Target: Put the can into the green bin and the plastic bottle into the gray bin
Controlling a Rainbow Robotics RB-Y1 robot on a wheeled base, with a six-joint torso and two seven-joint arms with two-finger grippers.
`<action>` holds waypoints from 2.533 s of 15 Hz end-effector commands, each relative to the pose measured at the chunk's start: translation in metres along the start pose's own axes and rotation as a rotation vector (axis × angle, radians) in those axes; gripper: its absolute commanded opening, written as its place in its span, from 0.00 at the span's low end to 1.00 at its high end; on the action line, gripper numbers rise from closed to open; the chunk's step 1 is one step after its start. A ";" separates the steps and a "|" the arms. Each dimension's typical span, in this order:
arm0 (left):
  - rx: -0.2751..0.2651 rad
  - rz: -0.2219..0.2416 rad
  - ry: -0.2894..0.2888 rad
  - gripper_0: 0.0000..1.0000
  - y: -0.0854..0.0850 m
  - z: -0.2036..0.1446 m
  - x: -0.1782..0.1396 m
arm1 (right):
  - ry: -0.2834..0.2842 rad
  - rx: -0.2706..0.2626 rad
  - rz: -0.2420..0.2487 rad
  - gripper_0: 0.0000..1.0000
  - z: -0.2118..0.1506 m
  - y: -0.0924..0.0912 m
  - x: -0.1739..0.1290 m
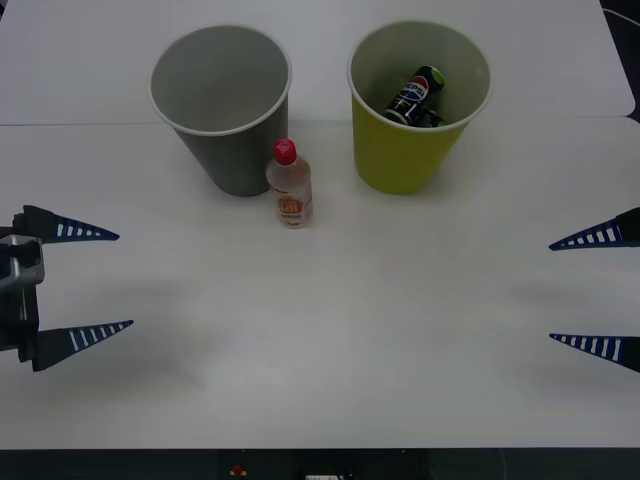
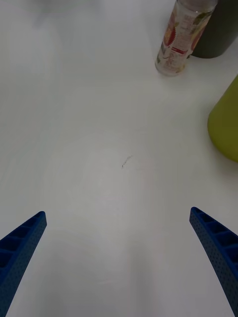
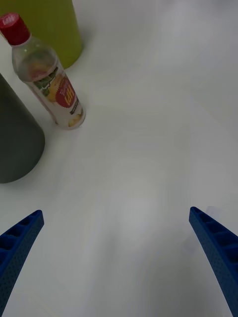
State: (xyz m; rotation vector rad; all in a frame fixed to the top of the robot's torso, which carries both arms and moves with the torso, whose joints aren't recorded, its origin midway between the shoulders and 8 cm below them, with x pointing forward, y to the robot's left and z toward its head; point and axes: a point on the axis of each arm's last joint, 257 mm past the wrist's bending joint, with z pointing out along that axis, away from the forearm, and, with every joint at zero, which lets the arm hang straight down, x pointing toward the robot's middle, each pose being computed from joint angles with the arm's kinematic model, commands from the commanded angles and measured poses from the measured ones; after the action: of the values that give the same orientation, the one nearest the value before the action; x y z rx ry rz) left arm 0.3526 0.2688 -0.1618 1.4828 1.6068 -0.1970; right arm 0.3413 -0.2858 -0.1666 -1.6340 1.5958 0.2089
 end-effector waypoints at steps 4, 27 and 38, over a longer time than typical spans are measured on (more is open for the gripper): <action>-0.171 -0.384 -0.089 1.00 -0.002 0.022 -0.003 | 0.000 0.000 0.000 1.00 0.000 0.000 0.000; -0.688 -0.767 -0.406 1.00 -0.018 0.099 0.028 | 0.000 0.000 0.000 1.00 0.000 0.000 0.000; -0.760 -0.809 -0.490 1.00 0.000 0.177 0.000 | 0.000 0.000 0.000 1.00 0.000 0.000 0.000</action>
State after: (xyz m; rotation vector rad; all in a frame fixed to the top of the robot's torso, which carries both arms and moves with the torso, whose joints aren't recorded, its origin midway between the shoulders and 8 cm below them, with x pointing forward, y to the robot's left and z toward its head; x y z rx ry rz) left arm 0.4364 0.1572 -0.2613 0.1508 1.5302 -0.3274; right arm 0.3413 -0.2858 -0.1666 -1.6340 1.5958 0.2090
